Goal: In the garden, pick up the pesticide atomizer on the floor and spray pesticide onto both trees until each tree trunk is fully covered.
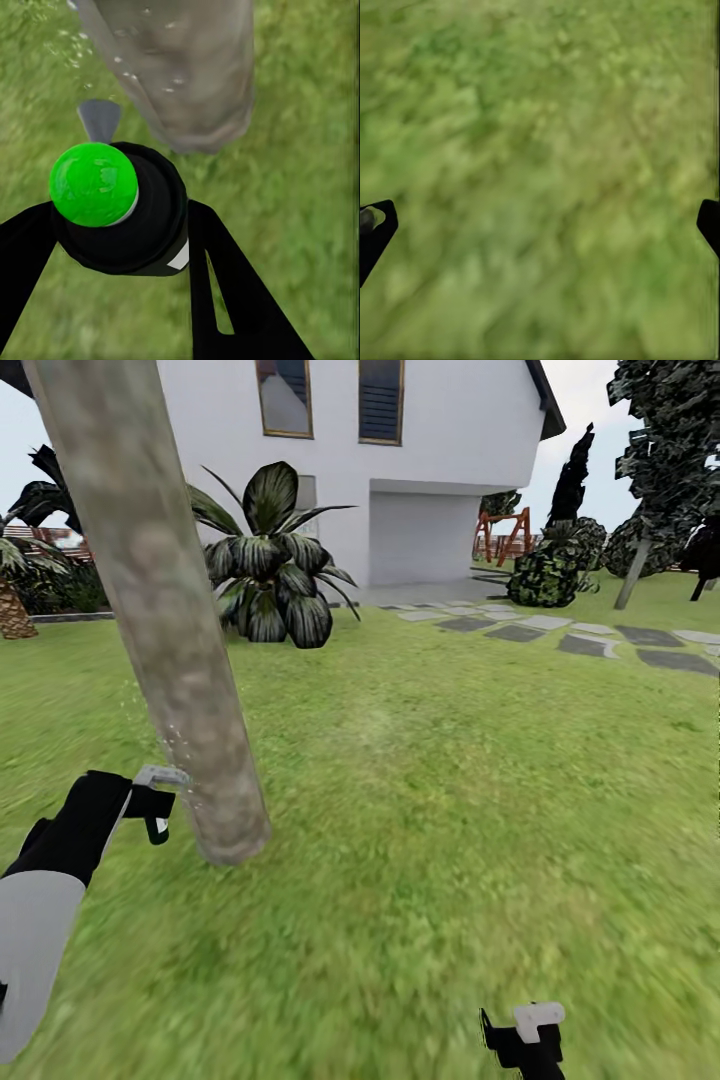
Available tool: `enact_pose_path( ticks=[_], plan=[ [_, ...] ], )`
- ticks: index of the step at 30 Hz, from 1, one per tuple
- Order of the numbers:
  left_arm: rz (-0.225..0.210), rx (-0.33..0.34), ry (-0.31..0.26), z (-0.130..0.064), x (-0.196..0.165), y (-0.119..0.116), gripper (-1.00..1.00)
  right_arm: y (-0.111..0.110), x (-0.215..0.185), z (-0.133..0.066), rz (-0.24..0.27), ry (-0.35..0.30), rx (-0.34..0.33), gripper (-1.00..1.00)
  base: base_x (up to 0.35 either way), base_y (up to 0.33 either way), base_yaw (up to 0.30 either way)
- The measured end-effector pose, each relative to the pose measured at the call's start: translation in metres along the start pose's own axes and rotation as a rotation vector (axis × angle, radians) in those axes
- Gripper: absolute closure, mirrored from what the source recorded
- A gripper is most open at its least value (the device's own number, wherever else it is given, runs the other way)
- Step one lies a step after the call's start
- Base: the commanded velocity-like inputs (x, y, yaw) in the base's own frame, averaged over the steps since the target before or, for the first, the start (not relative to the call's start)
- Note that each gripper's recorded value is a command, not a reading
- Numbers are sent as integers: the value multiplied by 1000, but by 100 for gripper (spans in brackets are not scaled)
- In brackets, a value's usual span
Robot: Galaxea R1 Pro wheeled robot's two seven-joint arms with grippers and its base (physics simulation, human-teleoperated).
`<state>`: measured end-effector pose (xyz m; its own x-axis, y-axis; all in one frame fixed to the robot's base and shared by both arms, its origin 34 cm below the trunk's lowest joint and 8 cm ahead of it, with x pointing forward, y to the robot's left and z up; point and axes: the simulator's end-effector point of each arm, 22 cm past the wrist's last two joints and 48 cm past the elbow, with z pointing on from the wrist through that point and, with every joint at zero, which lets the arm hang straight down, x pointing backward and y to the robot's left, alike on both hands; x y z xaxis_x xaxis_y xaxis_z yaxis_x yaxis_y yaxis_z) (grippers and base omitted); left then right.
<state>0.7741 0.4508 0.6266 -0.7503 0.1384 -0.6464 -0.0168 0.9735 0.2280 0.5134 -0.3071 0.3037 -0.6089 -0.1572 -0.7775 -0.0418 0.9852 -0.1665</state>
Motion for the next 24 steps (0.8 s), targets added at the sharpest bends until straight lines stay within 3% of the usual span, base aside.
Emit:
enact_pose_path(
  ticks=[3,6,10,13,16,19,20,22,24],
  plan=[
    [-1,4,-2,0,-1,-2,100,0,0,0,1,0,0,-100,0,-276,0],
    [-4,59,-11,2,-7,-39,100,1,0,0,2,0,0,-100,0,-276,0],
    [6,66,-16,2,-11,-49,100,0,0,0,1,0,0,-100,0,-276,0],
    [-9,39,-14,1,-8,-29,100,1,0,0,1,0,0,-100,0,-276,0],
    [-85,-10,-8,-2,3,19,100,0,0,0,1,-1,1,-100,0,-276,88],
    [-95,-58,1,-1,8,33,100,0,0,0,1,0,1,-100,0,-276,251],
    [-94,-108,3,-2,9,43,100,0,0,0,2,0,1,-100,0,-276,272],
    [-105,-116,1,0,7,35,100,0,0,0,2,0,2,-100,0,-276,276],
    [-103,-82,-3,4,2,6,100,0,0,0,2,-1,1,-100,15,-276,277]
  ],
)
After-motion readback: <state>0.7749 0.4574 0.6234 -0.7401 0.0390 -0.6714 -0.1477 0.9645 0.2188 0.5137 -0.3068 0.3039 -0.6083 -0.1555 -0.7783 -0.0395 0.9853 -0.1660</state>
